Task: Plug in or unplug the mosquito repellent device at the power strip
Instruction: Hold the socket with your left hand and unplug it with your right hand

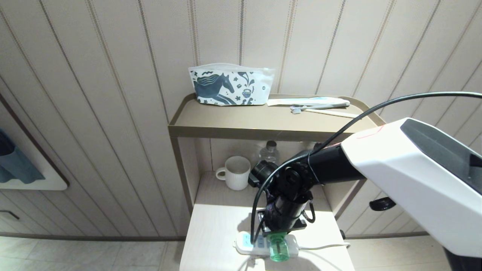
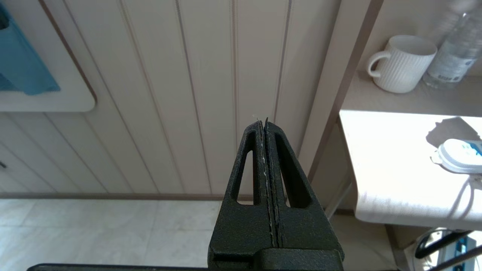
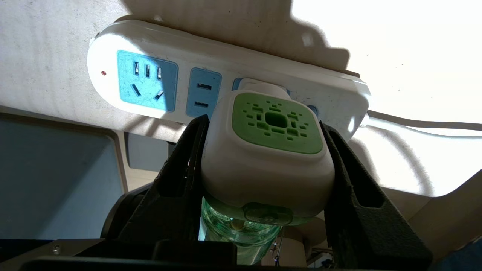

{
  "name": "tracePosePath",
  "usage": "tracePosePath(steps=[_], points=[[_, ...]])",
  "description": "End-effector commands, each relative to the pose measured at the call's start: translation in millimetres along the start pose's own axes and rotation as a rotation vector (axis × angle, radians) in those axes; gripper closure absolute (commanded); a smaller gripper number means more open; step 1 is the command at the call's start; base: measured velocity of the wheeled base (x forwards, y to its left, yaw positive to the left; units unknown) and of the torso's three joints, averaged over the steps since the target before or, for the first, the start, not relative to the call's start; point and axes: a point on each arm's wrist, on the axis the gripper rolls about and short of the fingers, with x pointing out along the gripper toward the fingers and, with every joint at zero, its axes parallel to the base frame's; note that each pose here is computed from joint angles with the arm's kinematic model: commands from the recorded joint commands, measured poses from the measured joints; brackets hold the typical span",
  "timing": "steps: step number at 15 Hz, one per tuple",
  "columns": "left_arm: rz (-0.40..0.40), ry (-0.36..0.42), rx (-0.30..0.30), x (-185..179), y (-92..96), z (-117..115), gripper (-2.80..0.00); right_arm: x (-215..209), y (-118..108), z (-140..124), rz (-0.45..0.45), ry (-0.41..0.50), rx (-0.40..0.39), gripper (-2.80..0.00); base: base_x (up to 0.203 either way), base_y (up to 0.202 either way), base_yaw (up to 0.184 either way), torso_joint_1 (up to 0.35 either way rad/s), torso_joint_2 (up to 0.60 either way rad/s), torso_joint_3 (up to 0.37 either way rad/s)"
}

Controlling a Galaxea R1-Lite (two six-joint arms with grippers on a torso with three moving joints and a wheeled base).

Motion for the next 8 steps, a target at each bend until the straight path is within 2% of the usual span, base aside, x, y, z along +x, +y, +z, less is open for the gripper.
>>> tracePosePath(steps=[1,2,3,4,6,8], points=[[-0.005,-0.093,-0.007,-9.4,0.4,35.1,0.00,-7.3,-1.4,-1.7,0.007,-0.009,0.004,0.00,0.000,0.000,0.000,0.000,0.00,0.000],[-0.010,-0.113,-0.034,-13.0,0.6,58.2,0.00,-9.5,-1.5,-1.6,0.011,-0.014,0.005,0.00,0.000,0.000,0.000,0.000,0.00,0.000],[-0.024,-0.091,-0.071,-10.6,0.8,80.2,0.00,-11.0,-1.3,-1.1,0.013,-0.018,0.005,0.00,0.000,0.000,0.000,0.000,0.00,0.000],[-0.049,-0.022,-0.106,0.2,0.5,97.8,0.00,-13.9,-1.0,-0.3,0.019,-0.026,0.006,0.00,0.000,0.000,0.000,0.000,0.00,0.000],[-0.136,0.191,-0.174,38.1,-0.8,120.0,0.00,-20.0,-0.1,1.9,0.031,-0.046,0.006,0.00,0.000,0.000,0.000,0.000,0.00,0.000],[-0.247,0.409,-0.236,79.6,-3.8,123.1,0.00,-26.9,0.3,3.2,0.042,-0.065,0.000,0.00,0.000,0.000,0.000,0.000,0.00,0.000]])
